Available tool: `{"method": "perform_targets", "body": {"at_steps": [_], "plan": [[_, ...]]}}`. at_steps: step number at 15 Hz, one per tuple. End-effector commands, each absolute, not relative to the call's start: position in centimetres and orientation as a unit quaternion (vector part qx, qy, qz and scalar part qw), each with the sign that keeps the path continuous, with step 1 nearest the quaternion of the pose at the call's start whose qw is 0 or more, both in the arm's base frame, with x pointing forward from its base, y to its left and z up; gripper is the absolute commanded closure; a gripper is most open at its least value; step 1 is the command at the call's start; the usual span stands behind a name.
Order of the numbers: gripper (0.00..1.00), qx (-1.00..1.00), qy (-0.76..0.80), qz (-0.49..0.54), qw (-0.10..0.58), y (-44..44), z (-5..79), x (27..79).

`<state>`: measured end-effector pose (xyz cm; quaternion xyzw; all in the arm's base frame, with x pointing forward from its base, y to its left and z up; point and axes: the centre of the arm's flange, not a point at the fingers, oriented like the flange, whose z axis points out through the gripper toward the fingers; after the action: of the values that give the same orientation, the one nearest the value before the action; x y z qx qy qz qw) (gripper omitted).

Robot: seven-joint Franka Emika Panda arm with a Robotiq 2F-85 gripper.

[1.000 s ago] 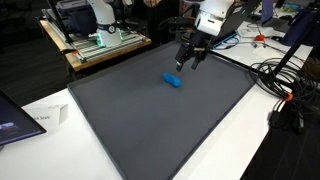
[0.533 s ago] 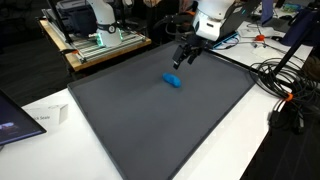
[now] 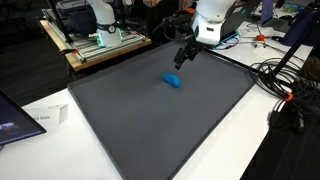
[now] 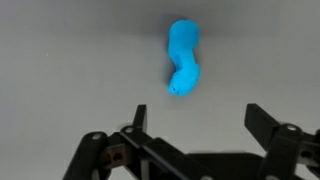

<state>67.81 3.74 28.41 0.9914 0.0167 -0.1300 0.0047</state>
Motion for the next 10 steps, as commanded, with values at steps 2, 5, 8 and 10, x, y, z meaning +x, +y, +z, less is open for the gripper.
{"method": "perform_targets", "body": {"at_steps": [2,5,8,10], "plan": [[0.00,0.988,0.047,-0.131,-0.061,1.0,28.7,68.4],[0.00,0.986,0.063,-0.123,-0.090,-1.0,28.6,68.1],[0.00,0.982,0.084,-0.113,-0.128,-3.2,28.5,67.6],[0.00,0.978,0.094,-0.103,-0.153,-4.7,28.2,67.3]]}}
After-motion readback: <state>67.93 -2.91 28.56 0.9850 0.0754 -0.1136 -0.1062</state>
